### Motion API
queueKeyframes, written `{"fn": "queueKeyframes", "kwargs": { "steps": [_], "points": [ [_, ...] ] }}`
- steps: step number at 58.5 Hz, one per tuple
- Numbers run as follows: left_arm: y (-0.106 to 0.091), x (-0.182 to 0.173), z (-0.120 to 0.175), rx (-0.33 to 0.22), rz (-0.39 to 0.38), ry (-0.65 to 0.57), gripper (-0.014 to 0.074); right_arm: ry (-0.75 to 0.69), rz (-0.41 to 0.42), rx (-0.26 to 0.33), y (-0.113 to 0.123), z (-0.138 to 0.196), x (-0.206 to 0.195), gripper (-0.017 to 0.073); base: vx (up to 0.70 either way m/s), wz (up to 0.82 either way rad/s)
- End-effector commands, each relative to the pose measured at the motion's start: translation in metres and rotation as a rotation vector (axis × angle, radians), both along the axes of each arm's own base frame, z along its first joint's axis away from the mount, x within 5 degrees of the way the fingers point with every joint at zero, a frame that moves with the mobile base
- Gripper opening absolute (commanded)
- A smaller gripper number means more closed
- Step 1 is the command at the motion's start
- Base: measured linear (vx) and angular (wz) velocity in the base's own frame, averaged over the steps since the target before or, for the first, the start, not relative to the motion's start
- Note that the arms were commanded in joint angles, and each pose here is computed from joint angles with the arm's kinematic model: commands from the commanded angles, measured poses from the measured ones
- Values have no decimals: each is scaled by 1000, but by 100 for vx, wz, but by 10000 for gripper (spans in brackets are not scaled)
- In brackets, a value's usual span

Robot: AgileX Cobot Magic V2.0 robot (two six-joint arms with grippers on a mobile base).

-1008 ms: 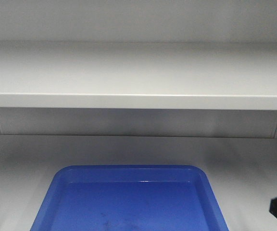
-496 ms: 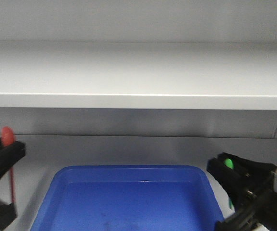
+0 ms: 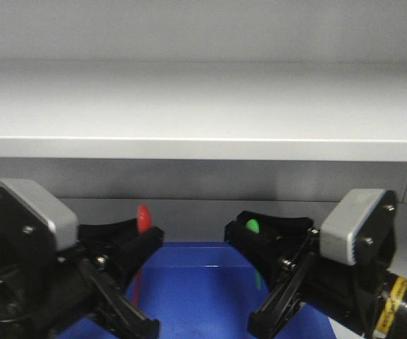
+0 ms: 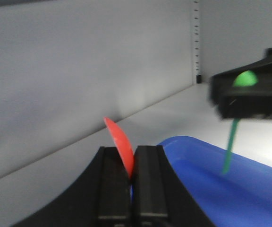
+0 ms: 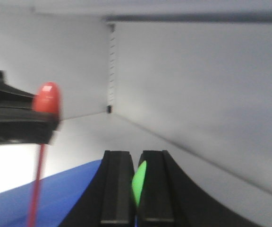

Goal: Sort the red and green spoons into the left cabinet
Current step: 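Open both grippers to drop the red and green spoons into the tray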

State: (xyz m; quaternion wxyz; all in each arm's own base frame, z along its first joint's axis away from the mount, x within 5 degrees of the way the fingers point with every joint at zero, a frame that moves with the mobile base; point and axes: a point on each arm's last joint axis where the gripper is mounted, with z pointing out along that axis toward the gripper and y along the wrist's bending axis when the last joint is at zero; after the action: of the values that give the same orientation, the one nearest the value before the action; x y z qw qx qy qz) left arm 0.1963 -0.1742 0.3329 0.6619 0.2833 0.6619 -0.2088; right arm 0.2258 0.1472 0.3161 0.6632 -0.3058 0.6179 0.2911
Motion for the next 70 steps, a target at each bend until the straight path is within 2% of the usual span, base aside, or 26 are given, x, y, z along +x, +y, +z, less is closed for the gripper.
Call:
{"fn": "queueKeyframes", "kwargs": {
  "steps": [1, 4, 9, 15, 30, 39, 49, 58, 64, 70],
  "points": [
    [-6, 3, 18, -102, -1, -103, 7, -68, 49, 82, 3, 17, 0, 14, 0, 0],
    [-9, 6, 13, -95, -1, -86, 18, -62, 49, 77, 4, 15, 1, 36, 0, 0],
    [-11, 8, 9, -113, -2, -47, 60, -59, 48, 62, 4, 14, 2, 83, 0, 0],
    [-12, 9, 9, -115, -2, -46, 134, -59, 47, 61, 4, 14, 2, 188, 0, 0],
    [-12, 9, 9, -113, -2, -57, 462, -46, 32, 49, 3, 12, 3, 551, 0, 0],
    [-11, 9, 10, -115, 0, -63, 613, -33, 20, 39, 3, 10, 4, 675, 0, 0],
    [-7, 5, 21, -95, 7, -169, 640, -46, 16, 48, 1, 15, 1, 668, 0, 0],
    [3, -7, 32, -87, 1, -165, 606, -60, -22, 43, -6, 27, -7, 610, 0, 0],
    [12, -18, 36, -54, -11, -111, 517, -17, -93, 25, -16, 33, -14, 494, 0, 0],
    [24, -33, 41, -12, -26, -56, 377, 58, -175, 60, -29, 41, -25, 323, 0, 0]
  ]
}}
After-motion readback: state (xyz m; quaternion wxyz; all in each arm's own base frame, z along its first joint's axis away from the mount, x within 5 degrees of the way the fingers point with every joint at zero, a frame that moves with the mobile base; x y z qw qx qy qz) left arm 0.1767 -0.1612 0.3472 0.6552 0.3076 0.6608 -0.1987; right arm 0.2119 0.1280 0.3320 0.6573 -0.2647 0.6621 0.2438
